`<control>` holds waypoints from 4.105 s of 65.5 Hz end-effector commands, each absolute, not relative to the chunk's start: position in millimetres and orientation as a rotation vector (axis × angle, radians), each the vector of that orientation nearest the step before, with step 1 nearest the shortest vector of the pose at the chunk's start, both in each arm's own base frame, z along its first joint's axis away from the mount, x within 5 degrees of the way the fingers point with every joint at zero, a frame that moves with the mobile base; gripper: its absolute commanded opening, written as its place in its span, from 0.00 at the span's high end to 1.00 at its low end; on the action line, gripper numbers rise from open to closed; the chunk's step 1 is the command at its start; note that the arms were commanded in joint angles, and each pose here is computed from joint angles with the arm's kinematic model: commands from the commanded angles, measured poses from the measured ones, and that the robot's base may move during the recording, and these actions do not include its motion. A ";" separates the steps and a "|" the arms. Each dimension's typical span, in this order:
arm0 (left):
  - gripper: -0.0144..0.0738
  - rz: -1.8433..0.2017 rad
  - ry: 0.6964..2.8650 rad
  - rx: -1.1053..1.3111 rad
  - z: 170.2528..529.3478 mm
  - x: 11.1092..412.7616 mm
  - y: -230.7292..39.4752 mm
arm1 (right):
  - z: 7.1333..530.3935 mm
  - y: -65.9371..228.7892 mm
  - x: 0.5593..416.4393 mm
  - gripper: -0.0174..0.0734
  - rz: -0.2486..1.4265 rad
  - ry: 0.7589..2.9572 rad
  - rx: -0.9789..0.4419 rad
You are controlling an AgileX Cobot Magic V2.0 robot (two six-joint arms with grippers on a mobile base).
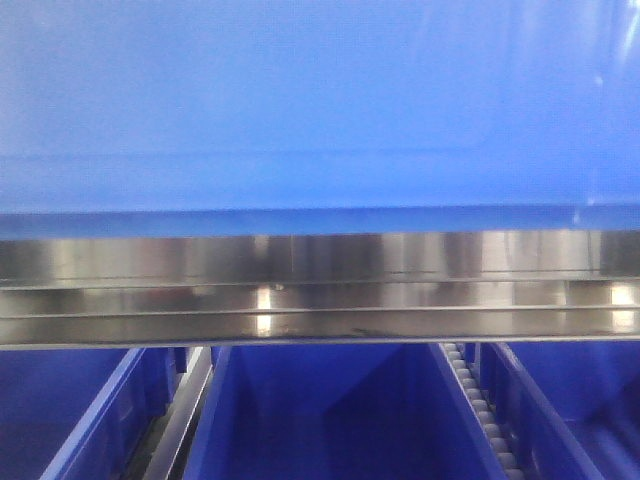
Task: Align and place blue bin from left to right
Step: 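Lift the gripped blue bin with both grippers and pull it off the shelf, then hold the blue bin with both grippers while the base drives away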
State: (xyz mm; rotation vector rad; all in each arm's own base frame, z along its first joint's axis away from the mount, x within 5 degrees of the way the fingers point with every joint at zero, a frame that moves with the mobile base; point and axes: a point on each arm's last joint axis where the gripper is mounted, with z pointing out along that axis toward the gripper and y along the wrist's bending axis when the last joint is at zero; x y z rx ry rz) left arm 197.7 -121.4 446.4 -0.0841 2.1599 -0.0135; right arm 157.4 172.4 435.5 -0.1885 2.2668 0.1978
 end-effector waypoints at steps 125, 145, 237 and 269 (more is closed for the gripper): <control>0.96 -0.080 2.072 -0.049 458.0 195.3 -123.2 | 458.6 186.5 159.1 0.89 0.422 2.027 -0.277; 0.96 -0.078 2.071 -0.049 458.1 195.4 -123.1 | 459.2 187.1 159.1 0.89 0.429 2.020 -0.280; 0.96 -0.076 2.064 -0.047 458.7 195.7 -123.0 | 459.2 187.1 159.1 0.89 0.429 2.020 -0.280; 0.96 -0.076 2.064 -0.047 458.7 195.7 -123.0 | 459.2 187.1 159.1 0.89 0.429 2.020 -0.280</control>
